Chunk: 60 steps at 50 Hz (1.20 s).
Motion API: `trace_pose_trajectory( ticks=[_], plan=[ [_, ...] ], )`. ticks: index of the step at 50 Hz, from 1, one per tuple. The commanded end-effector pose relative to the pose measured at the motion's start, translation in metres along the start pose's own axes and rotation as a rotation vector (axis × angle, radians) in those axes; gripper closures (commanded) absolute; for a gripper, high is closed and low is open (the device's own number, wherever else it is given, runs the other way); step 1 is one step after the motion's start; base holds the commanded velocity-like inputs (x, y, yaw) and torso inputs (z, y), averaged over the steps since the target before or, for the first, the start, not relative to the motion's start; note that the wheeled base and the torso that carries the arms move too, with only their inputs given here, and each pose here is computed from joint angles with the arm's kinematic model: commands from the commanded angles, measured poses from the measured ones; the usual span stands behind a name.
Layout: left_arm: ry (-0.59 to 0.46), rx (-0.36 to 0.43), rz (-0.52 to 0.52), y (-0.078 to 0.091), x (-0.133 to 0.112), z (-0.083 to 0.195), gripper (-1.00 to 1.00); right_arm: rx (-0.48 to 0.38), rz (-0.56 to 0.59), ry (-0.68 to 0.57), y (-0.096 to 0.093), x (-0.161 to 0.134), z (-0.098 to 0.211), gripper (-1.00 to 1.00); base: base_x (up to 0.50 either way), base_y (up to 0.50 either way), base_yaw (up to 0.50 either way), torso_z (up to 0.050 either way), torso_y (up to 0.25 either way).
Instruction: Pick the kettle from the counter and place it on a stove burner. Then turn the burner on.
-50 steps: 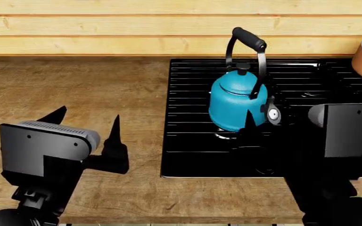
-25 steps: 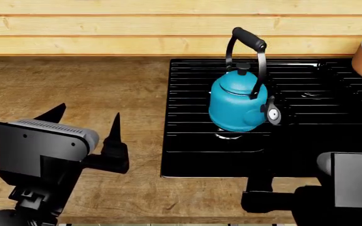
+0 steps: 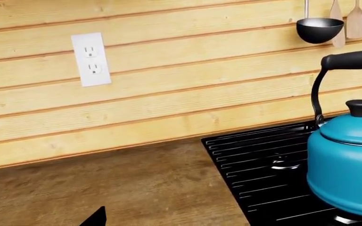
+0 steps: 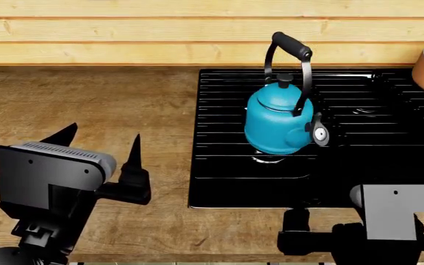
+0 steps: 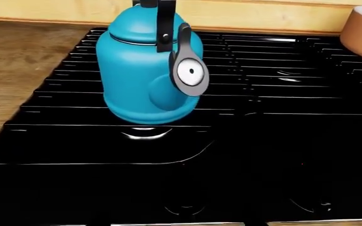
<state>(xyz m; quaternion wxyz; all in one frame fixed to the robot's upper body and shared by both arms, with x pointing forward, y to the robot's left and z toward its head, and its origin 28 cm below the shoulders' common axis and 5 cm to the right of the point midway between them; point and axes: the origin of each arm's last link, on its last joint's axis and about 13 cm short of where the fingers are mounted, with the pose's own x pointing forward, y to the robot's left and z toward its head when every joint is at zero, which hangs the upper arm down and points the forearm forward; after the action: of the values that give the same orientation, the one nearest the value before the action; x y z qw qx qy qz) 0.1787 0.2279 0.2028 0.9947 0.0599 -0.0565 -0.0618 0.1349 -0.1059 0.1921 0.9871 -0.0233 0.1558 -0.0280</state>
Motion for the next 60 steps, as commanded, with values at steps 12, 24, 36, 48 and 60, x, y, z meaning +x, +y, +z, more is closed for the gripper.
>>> trace_pose_trajectory(
  ticks=[12,24,36,48,60],
  plan=[
    [0.004,0.0,0.001,0.0,-0.001,-0.001,-1.0,0.001,0.012,0.037,0.001,0.009,-0.013,-1.0,0.0,0.0,0.0,0.0,0.0],
    [0.008,-0.004,0.004,0.0,0.0,-0.003,-1.0,-0.019,0.04,0.057,0.003,0.023,-0.015,-1.0,0.0,0.0,0.0,0.0,0.0],
    [0.004,-0.003,0.001,0.0,0.0,-0.002,-1.0,-0.023,0.09,0.06,0.007,0.027,-0.018,-1.0,0.0,0.0,0.0,0.0,0.0],
    [0.008,-0.006,0.0,0.0,0.001,-0.004,-1.0,-0.017,0.084,0.061,0.007,0.037,-0.019,-1.0,0.0,0.0,0.0,0.0,0.0],
    [0.01,-0.009,0.003,0.001,0.001,-0.006,-1.0,0.002,0.054,0.047,0.005,0.047,-0.017,-1.0,0.0,0.0,0.0,0.0,0.0]
  ],
)
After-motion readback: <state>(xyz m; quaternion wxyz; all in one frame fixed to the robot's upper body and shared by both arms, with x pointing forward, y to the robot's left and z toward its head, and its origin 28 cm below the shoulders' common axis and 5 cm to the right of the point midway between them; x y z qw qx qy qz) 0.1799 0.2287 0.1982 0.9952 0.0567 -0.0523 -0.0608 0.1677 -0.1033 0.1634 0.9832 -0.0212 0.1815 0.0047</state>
